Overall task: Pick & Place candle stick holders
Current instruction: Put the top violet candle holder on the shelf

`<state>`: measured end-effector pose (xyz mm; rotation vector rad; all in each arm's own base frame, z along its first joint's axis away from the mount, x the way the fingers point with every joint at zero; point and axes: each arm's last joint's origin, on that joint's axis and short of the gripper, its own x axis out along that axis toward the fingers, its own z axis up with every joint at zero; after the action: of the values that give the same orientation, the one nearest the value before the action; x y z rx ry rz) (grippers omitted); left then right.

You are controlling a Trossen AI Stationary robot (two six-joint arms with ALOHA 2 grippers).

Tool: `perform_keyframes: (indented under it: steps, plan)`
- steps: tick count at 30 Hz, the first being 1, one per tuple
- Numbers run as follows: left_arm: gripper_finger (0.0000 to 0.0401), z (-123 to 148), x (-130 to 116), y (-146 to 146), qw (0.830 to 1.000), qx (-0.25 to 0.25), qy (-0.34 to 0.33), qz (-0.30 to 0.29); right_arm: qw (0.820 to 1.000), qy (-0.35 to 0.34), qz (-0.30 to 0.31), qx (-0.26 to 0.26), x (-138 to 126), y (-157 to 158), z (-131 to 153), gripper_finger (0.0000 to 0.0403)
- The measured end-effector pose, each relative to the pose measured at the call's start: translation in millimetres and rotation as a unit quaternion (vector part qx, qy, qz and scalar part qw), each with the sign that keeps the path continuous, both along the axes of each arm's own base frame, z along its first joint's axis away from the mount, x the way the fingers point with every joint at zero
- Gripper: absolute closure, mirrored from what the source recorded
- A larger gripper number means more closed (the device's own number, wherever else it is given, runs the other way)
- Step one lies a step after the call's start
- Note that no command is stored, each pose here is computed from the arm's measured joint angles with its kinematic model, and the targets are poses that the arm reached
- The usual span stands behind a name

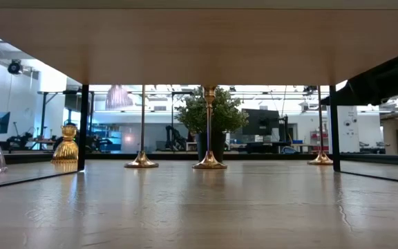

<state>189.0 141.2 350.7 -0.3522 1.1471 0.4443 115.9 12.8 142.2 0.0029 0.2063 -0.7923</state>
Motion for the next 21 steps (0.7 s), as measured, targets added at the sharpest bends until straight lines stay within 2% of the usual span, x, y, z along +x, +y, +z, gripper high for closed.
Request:
perform_keyframes:
  steps: [5, 10, 13, 17, 21]
  plan:
    - [0.037, 58.8, -13.6, -6.8, 0.997, 0.066, -0.03, 0.037, 1.0, -0.008, 0.008, -0.02, 2.5, 0.9, 6.9, 0.0394]
    - [0.037, 104.3, -21.9, -18.5, 0.987, 0.097, -0.112, 0.056, 0.999, -0.009, 0.015, -0.045, 4.3, 1.5, 13.4, 0.0394]
    - [0.037, 125.2, -24.5, -30.0, 0.981, 0.105, -0.158, 0.043, 0.997, -0.005, 0.017, -0.075, 5.4, 1.7, 19.8, 0.0394]
    - [0.037, 148.6, -25.8, -45.7, 0.968, 0.117, -0.22, 0.019, 0.993, -0.017, -0.016, -0.116, 5.0, 0.7, 34.8, 0.0394]
    - [0.037, 157.1, -21.0, -59.8, 0.961, 0.11, -0.253, -0.002, 0.987, -0.032, -0.032, -0.157, 3.0, -0.2, 55.6, 0.0394]
